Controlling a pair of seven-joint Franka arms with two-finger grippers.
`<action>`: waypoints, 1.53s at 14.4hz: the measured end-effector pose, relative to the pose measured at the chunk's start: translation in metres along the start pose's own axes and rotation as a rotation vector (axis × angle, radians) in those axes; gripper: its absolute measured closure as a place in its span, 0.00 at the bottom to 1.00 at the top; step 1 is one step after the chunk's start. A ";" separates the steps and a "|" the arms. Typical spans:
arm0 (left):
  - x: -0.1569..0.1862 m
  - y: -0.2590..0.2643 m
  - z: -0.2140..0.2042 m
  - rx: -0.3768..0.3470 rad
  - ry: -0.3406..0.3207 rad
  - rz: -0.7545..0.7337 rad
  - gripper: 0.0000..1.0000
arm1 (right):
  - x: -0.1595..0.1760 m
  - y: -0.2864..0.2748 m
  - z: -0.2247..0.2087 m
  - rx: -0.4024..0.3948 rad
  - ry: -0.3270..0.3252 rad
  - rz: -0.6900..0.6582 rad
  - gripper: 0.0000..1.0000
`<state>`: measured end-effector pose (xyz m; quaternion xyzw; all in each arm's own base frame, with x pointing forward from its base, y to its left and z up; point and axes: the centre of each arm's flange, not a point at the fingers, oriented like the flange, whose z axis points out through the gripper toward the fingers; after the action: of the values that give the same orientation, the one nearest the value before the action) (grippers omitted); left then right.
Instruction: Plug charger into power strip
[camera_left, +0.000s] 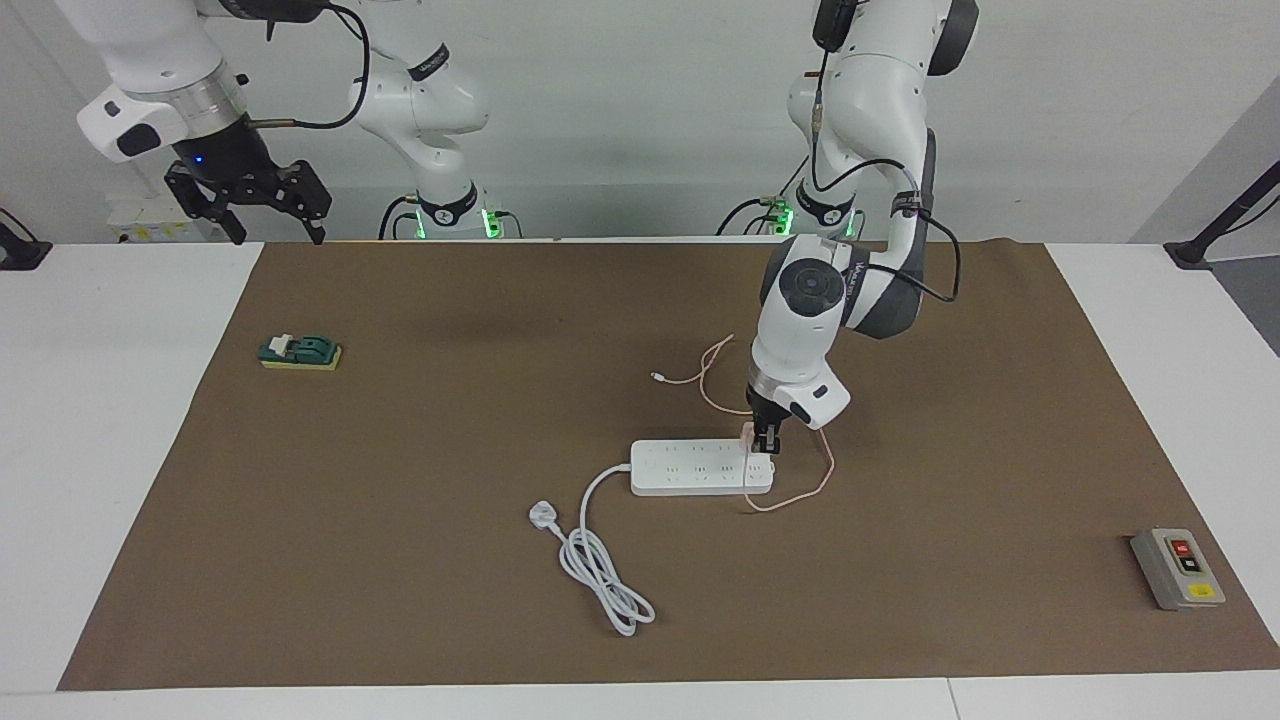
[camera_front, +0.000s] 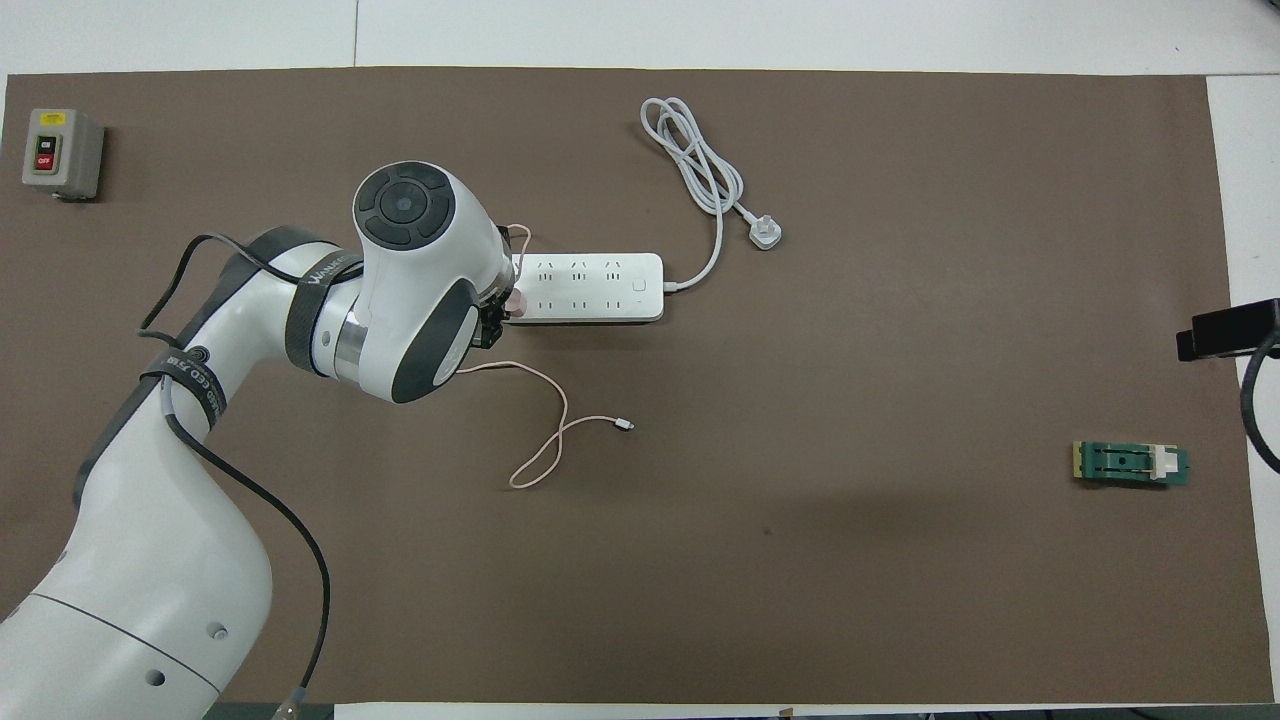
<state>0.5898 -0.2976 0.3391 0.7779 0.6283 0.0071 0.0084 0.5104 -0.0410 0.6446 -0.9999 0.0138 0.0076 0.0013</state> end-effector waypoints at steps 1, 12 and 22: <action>0.000 0.000 0.001 0.000 0.002 -0.001 0.69 | 0.000 0.000 0.000 0.000 0.000 0.000 0.00; -0.004 -0.002 0.002 -0.008 0.018 0.000 0.69 | 0.000 0.000 0.000 0.000 0.000 0.000 0.00; -0.007 -0.004 0.003 -0.019 0.033 0.003 0.69 | 0.000 0.000 0.000 0.000 0.000 0.000 0.00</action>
<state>0.5844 -0.3036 0.3361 0.7786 0.6270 0.0260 0.0056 0.5104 -0.0411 0.6446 -0.9999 0.0138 0.0075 0.0013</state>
